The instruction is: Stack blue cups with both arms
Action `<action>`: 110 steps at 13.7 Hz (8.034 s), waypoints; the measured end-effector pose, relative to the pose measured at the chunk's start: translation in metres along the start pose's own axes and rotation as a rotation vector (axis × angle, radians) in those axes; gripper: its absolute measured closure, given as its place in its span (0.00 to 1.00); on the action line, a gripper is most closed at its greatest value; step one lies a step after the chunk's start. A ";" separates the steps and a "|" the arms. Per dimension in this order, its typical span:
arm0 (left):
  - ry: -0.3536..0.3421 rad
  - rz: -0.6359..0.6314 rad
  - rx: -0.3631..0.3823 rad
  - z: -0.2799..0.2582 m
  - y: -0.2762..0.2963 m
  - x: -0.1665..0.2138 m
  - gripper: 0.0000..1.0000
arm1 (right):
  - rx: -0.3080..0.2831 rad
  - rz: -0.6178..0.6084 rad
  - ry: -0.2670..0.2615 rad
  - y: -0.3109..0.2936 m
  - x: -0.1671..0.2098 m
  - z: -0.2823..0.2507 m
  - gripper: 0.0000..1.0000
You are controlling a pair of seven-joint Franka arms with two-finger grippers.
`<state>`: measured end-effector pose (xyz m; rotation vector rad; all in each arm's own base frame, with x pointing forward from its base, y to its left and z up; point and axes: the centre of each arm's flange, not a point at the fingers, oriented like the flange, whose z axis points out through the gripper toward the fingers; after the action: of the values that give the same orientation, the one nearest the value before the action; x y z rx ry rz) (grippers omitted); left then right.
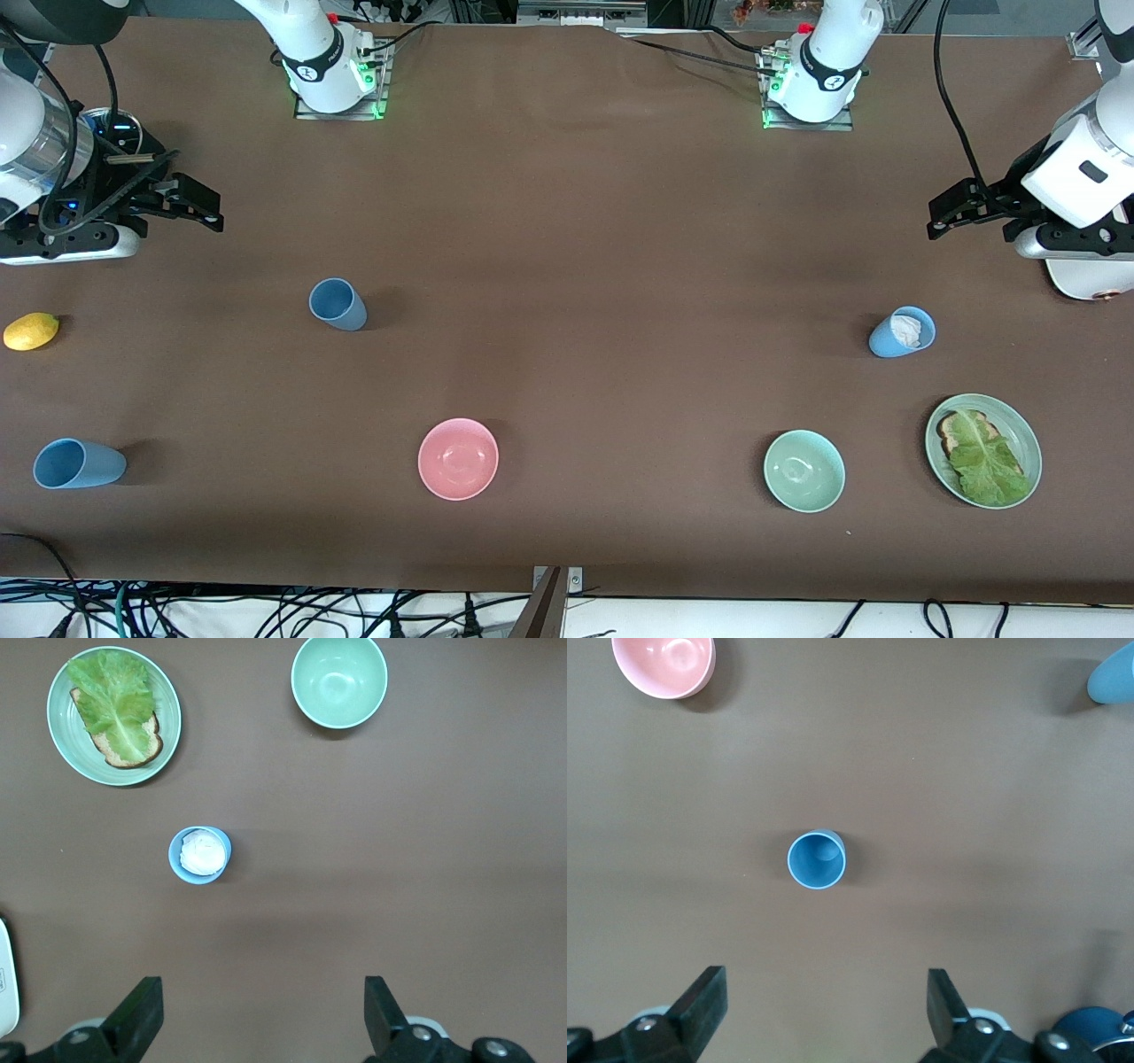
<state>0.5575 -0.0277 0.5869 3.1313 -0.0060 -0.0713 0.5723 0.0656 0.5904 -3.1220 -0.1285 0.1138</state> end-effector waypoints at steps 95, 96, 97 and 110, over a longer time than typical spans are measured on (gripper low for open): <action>-0.279 -0.038 -0.078 0.327 0.406 0.011 0.12 | 0.006 0.035 0.000 0.000 0.020 0.314 0.96; -0.293 -0.030 -0.060 0.312 0.404 0.007 0.03 | 0.006 0.038 0.001 -0.001 0.023 0.310 0.96; -0.304 -0.022 -0.042 0.296 0.402 0.004 0.00 | 0.006 0.039 -0.009 -0.003 0.027 0.300 0.96; -0.196 -0.027 -0.053 0.069 0.164 0.048 0.00 | 0.095 0.121 0.015 -0.234 0.030 0.137 0.96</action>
<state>0.6013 -0.1925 0.5172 3.0574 0.0354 -0.3713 0.5729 0.3029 0.4554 -3.0335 0.0647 0.0952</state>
